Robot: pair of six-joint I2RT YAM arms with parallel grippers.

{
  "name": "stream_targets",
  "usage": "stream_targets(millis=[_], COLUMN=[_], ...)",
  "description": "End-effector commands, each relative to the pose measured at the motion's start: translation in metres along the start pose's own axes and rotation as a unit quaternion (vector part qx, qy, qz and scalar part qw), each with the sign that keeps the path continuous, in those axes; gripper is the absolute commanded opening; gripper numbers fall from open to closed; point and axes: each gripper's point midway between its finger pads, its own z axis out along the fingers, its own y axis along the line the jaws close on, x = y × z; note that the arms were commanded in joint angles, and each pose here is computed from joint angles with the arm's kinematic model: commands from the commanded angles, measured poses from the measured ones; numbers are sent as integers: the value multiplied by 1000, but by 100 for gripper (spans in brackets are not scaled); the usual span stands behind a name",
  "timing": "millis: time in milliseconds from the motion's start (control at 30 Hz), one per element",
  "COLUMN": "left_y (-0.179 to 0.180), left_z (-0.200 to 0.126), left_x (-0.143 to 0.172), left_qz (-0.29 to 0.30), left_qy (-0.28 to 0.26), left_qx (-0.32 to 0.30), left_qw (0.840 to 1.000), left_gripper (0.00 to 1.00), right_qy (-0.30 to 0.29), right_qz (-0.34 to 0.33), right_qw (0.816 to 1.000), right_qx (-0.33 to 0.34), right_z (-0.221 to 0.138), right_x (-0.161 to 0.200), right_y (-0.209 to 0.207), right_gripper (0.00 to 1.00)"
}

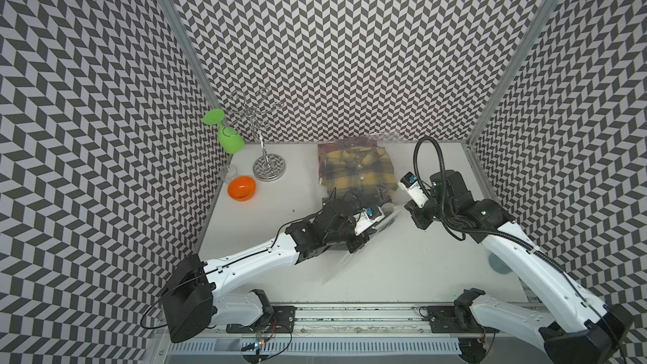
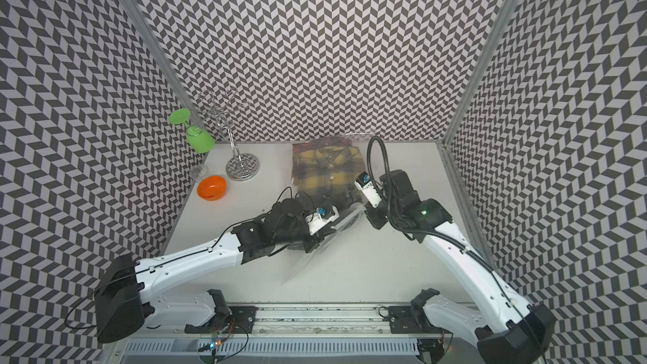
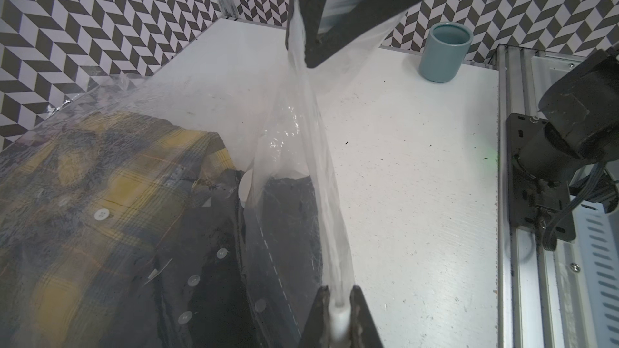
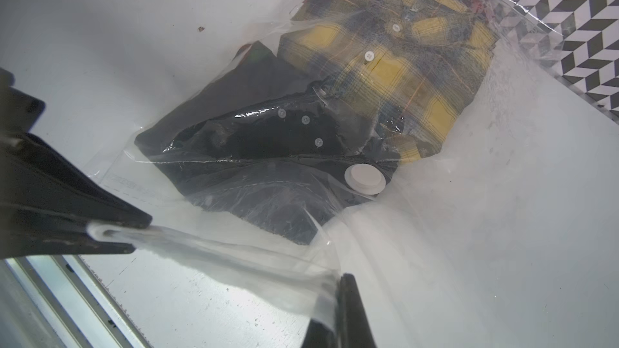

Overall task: Place the folded shirt into the vacuum bag
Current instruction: Close the vacuum bag at the center of the board.

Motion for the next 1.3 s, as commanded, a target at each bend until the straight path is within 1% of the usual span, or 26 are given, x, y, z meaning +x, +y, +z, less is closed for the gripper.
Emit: stream_targets(millis=[0, 167, 400, 533, 633, 733, 833, 967, 1067, 1167, 1267], left_y=[-13, -13, -12, -9, -5, -1, 4, 13, 21, 22, 16], left_z=[-3, -4, -4, -3, -1, 1, 2, -2, -7, -13, -16], left_x=[58, 59, 61, 55, 48, 42, 38, 33, 26, 14, 3], left_qz=[-27, -28, -30, -27, -27, -26, -24, -18, -17, -18, -17], left_qy=[115, 120, 122, 110, 97, 88, 80, 72, 53, 26, 1], left_qx=[24, 26, 23, 15, 13, 8, 1, -12, -20, -16, 4], left_qw=[993, 992, 992, 993, 995, 996, 997, 997, 998, 999, 1000], left_gripper=[0, 0, 0, 0, 0, 0, 0, 0, 0, 0, 0], right_qy=[-91, -104, -100, -120, -107, -101, -112, -113, -90, -69, -72], right_qz=[33, 41, 45, 44, 60, 49, 38, 20, -1, -30, -47], right_qw=[989, 987, 987, 989, 990, 993, 993, 993, 996, 997, 994], right_qx=[109, 116, 118, 78, 63, 39, 25, 6, -20, -35, -64], right_z=[-26, -27, -22, -17, -10, -7, -10, -14, -13, -19, -34], right_x=[-44, -48, -42, -44, -39, -37, -38, -34, -25, -23, -34], right_y=[-49, -56, -58, -43, -39, -31, -24, -13, 4, 22, 38], right_gripper=[0, 0, 0, 0, 0, 0, 0, 14, 25, 37, 46])
